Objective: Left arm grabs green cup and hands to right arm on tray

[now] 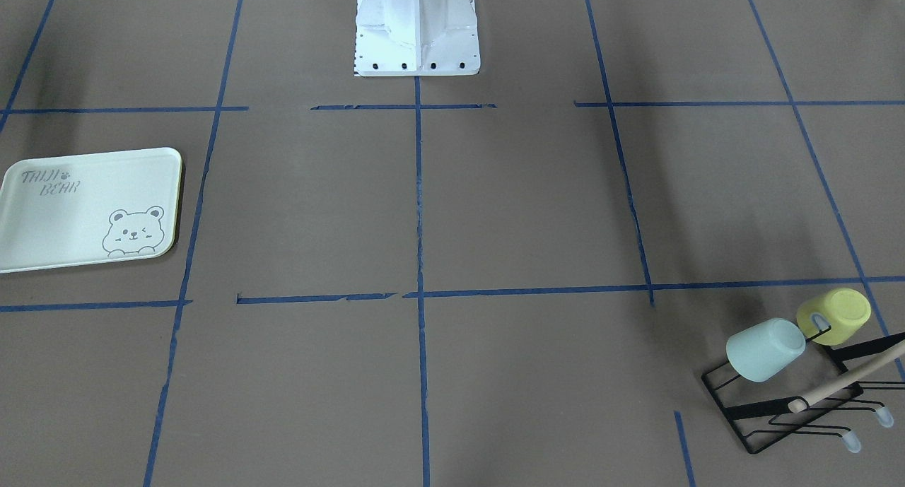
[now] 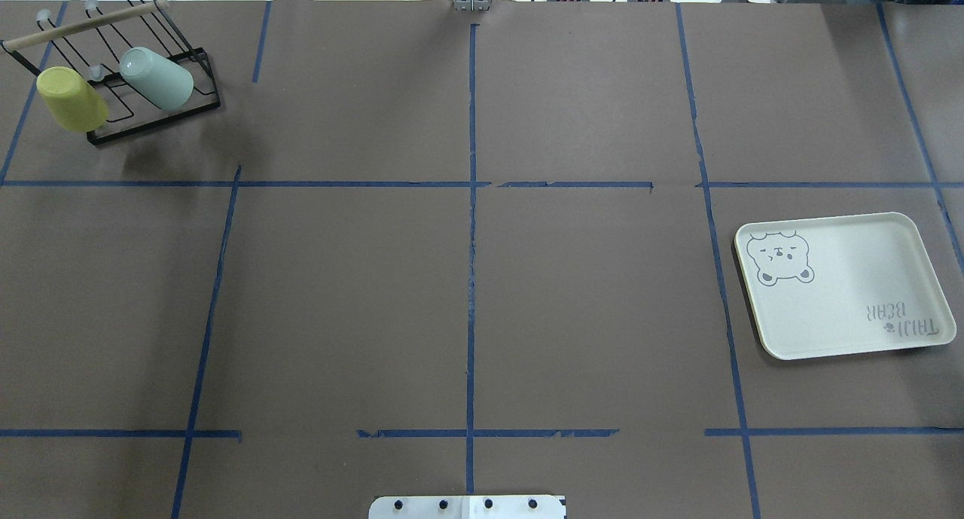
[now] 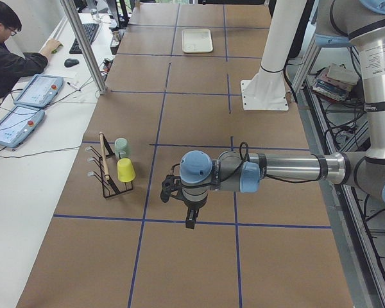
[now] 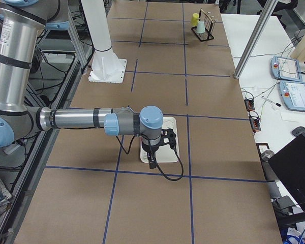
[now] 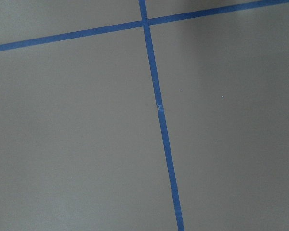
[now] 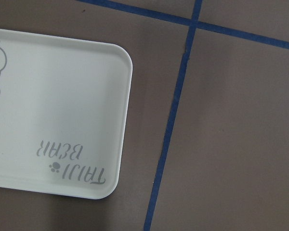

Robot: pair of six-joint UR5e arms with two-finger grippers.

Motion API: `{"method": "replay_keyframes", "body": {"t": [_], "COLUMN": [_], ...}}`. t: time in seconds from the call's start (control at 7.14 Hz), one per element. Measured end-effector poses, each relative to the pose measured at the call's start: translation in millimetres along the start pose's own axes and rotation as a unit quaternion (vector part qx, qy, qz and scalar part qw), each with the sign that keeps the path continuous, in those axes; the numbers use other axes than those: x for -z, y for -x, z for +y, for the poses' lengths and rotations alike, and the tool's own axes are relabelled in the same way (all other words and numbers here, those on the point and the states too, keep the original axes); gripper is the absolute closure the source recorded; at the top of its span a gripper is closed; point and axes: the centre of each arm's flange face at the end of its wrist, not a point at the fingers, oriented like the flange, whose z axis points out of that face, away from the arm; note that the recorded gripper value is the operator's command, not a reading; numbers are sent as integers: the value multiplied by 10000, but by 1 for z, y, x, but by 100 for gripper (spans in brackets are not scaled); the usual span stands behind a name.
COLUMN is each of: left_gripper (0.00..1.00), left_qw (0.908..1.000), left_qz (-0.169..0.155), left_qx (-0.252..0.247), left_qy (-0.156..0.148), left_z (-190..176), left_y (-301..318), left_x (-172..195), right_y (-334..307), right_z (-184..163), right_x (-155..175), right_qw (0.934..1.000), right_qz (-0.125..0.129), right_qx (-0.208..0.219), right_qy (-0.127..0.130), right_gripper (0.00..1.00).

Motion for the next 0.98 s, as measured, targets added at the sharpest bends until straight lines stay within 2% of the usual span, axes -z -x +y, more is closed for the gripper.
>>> {"method": "replay_keyframes", "body": {"t": [0.14,0.28,0.42,0.56,0.7,0.98], "left_gripper": [0,0,0,0,0,0], "left_qw": [9997,9976,9913,9805,9723,9663], "left_qz": [-59,-118,-184,-249,-285,-302], "left_qx": [-172,-482,-921,-1382,-1652,-1824], "left_qy": [-173,-482,-919,-1375,-1631,-1791], "left_z": [-12,-30,-54,-77,-94,-110], "left_y": [-6,-14,-29,-47,-52,-40], "left_x": [8,18,36,57,63,53], "right_y": [1,1,1,1,1,1], "right_z": [0,0,0,0,0,0], "right_x": [1,1,1,1,1,1], "right_qw": [10000,10000,10000,10000,10000,10000], "right_qz": [0,1,1,1,-1,-4], "right_qx": [1,4,5,6,5,4], "right_qy": [-6,-9,-11,-11,-11,-11], "right_gripper": [0,0,0,0,0,0]}}
